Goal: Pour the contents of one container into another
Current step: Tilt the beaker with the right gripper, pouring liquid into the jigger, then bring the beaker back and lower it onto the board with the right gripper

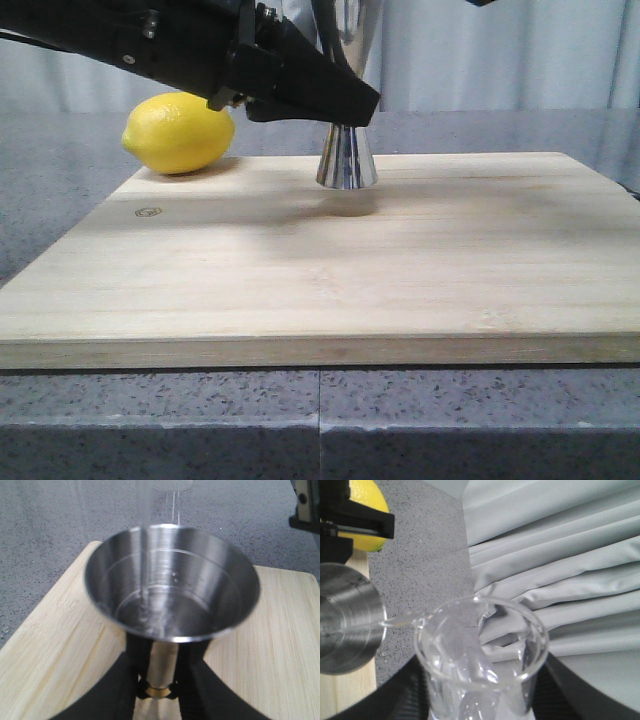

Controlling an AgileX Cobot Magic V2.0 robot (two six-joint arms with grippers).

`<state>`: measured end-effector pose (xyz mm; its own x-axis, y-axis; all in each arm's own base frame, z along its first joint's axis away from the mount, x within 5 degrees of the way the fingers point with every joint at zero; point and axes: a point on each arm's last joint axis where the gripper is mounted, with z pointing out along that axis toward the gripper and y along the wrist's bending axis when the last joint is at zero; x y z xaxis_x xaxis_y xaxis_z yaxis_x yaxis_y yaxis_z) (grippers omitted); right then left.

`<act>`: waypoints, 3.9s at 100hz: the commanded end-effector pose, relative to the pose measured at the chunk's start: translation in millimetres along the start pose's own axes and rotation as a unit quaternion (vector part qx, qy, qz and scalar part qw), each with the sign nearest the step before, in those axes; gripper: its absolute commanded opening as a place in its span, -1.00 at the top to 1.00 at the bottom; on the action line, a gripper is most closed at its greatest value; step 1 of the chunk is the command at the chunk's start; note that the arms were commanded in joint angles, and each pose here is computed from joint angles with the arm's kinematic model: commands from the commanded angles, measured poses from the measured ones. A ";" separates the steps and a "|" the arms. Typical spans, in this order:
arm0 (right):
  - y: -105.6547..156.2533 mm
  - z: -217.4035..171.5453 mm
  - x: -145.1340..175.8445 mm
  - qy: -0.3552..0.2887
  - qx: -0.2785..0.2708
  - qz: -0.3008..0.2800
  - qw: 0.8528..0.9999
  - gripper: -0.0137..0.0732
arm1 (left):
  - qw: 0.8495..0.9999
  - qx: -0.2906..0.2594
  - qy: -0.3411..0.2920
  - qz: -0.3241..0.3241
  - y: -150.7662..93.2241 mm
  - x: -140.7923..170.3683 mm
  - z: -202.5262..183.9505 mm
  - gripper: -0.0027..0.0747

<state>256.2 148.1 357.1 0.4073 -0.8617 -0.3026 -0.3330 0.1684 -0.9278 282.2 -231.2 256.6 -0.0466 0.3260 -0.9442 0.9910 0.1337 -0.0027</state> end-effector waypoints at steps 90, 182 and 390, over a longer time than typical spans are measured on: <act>-23.3 -10.7 -12.0 -0.042 0.056 -0.039 0.997 0.00 | 0.998 0.003 -0.059 0.010 -7.3 -32.2 -10.0 0.72; -22.6 -10.5 -10.7 -0.035 0.051 -0.036 0.997 0.00 | 0.998 0.003 -0.059 0.010 -7.3 -32.2 -10.0 0.72; 89.6 -52.5 84.5 0.076 0.190 0.612 0.764 0.00 | 0.998 0.003 -0.059 0.010 -7.3 -32.2 -10.0 0.72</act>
<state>209.5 66.2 247.4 -0.2414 -0.0020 -0.9704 -0.1441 0.9890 0.0338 282.3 -231.2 256.5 -0.0467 0.3266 -0.9440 0.9908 0.1350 -0.0023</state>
